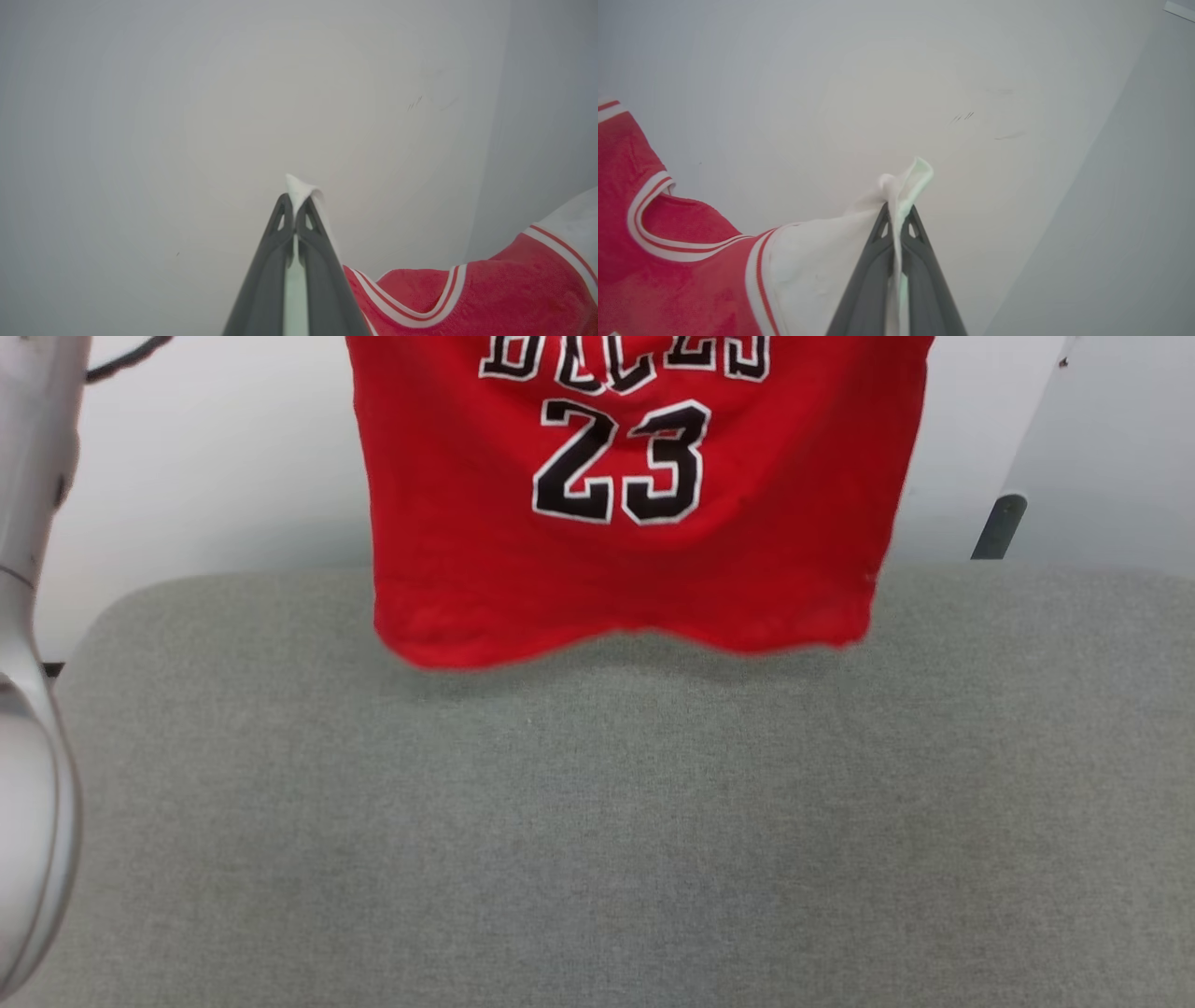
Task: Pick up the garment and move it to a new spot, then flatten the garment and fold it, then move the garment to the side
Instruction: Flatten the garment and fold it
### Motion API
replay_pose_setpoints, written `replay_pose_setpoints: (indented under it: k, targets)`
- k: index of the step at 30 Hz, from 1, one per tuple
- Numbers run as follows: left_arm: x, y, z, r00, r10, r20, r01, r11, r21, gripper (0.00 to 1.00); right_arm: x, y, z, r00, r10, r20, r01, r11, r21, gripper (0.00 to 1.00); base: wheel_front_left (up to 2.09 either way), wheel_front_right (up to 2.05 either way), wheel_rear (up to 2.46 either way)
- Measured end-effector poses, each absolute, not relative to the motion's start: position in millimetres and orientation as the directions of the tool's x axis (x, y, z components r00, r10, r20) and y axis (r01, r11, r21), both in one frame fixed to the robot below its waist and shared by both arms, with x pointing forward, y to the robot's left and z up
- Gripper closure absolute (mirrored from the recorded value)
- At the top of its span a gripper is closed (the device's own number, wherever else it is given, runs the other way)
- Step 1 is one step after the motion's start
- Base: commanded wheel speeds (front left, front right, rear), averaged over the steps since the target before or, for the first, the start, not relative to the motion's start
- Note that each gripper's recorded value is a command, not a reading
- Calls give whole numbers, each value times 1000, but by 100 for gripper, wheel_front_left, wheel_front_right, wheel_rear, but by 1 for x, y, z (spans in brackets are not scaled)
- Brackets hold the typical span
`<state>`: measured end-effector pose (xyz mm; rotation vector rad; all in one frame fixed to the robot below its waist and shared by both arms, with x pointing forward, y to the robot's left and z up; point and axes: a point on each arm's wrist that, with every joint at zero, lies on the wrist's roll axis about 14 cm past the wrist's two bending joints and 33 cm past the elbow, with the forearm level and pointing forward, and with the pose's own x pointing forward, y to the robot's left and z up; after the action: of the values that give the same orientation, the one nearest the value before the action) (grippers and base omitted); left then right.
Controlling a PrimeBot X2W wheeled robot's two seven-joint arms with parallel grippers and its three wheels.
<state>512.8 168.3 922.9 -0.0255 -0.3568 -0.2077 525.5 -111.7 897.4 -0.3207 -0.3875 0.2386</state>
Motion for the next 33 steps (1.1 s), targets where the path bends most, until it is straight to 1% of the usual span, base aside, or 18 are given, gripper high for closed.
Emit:
replay_pose_setpoints:
  k: [4,8,14,16,19,22,26,29,31,33]
  targets:
    - [523,171,921,918,-190,348,198,980,12,100,537,-112,890,904,286,317,-168,921,-353,100,0,0,0]
    - [540,170,921,918,-193,345,200,980,15,100,552,-116,894,900,284,331,-162,922,-352,100,0,0,0]
    - [586,160,895,923,-214,321,212,976,41,100,593,-119,873,899,291,328,-159,913,-375,100,0,0,0]
    - [602,156,887,918,-221,330,219,975,44,100,607,-123,871,887,293,356,-143,909,-392,100,0,0,0]
    - [624,150,881,893,-230,387,234,971,36,100,629,-136,863,865,289,410,-107,904,-413,100,0,0,0]
    - [646,146,866,866,-235,442,244,969,36,100,653,-155,845,868,263,421,-62,899,-434,100,0,0,0]
    - [667,133,863,817,-254,518,281,959,27,100,681,-177,837,871,236,431,13,866,-500,100,0,0,0]
    - [686,125,844,803,-269,532,319,948,-2,100,698,-180,828,853,254,456,42,837,-545,100,0,0,0]
    - [696,124,832,792,-280,543,344,939,-17,100,711,-177,812,848,273,454,54,808,-586,100,0,0,0]
    - [704,129,825,776,-270,571,364,930,-54,100,725,-176,788,852,275,446,50,805,-591,100,0,0,0]
